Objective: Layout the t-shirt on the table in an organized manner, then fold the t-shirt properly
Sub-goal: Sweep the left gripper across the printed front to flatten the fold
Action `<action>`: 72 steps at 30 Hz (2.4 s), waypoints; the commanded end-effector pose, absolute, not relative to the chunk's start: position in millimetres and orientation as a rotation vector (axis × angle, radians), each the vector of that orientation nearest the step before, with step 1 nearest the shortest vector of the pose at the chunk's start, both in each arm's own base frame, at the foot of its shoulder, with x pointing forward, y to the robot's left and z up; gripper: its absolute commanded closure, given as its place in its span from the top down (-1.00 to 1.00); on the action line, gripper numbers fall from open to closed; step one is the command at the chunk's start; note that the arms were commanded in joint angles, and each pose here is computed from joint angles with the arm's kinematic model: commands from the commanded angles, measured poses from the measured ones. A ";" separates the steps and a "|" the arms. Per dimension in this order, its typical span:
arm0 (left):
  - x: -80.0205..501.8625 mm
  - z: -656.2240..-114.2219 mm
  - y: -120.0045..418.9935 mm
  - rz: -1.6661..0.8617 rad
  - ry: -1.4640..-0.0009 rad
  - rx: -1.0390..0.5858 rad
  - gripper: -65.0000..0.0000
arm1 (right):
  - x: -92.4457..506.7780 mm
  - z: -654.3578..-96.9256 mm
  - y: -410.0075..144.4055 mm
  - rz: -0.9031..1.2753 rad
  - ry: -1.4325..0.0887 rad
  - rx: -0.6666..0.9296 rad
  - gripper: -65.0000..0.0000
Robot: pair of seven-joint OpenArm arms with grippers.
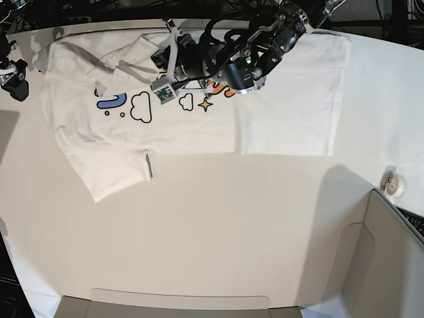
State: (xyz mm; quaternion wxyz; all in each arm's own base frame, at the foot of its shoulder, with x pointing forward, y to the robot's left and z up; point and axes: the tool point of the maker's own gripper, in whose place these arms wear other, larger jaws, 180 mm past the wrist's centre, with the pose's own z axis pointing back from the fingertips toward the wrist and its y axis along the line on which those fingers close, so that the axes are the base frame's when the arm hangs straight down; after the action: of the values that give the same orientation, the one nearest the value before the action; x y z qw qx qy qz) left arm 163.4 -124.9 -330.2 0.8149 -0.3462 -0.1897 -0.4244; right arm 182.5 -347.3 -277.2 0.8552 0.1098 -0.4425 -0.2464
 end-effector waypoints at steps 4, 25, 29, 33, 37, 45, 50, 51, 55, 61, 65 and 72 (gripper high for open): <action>168.2 -319.4 -154.8 -0.974 -0.456 -0.764 -0.89 | 190.5 -267.6 -343.9 -0.473 -0.957 0.235 -0.13; 160.5 -344.7 -215.5 -1.117 -0.490 -0.785 -0.89 | 190.2 -267.6 -344.5 -0.475 -0.957 0.233 -0.13; 168.7 -356.6 -212.5 -1.110 -0.498 -0.744 -0.89 | 190.2 -267.6 -344.5 -0.475 -0.957 0.233 -0.13; 184.3 -367.1 -206.2 -1.089 -0.533 -0.661 -0.89 | 190.6 -267.3 -344.5 -0.475 -0.959 0.233 -0.13; 204.9 -365.4 -198.4 -0.979 -0.584 -0.572 -0.89 | 191.0 -267.0 -344.5 -0.474 -0.960 0.234 -0.13; 247.1 -329.3 -168.4 -0.615 -0.702 -0.486 -0.89 | 190.6 -267.3 -344.5 -0.475 -0.959 0.233 -0.13; 290.6 -311.5 -122.0 -0.351 -0.762 -0.434 -0.89 | 190.9 -267.4 -344.6 -0.476 -0.959 0.234 -0.13; 300.3 -308.4 -110.7 -0.301 -0.775 -0.425 -0.89 | 190.9 -267.4 -344.6 -0.476 -0.959 0.234 -0.13; 324.5 -306.9 -59.0 -0.078 -0.788 -0.408 -0.88 | 190.3 -270.6 -348.6 -0.484 -0.946 0.206 -0.13; 334.9 -296.1 4.4 0.044 -0.855 -0.391 -0.76 | 197.4 -268.2 -355.2 -0.492 -0.957 0.169 -0.13; 327.6 -285.9 36.7 0.015 -0.903 -0.373 -0.54 | 201.3 -265.7 -355.0 -0.493 -0.970 0.172 -0.12; 323.0 -285.5 114.3 0.031 -0.916 -0.241 -0.11 | 208.2 -266.8 -354.4 -0.516 -0.985 0.168 -0.12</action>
State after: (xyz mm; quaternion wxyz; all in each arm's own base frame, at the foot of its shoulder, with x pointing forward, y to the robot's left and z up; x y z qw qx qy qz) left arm 320.2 113.1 -294.5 0.8968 -0.1177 -0.4263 0.0148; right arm 203.2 -349.8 -280.4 0.8532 0.0869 -0.4462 -0.2556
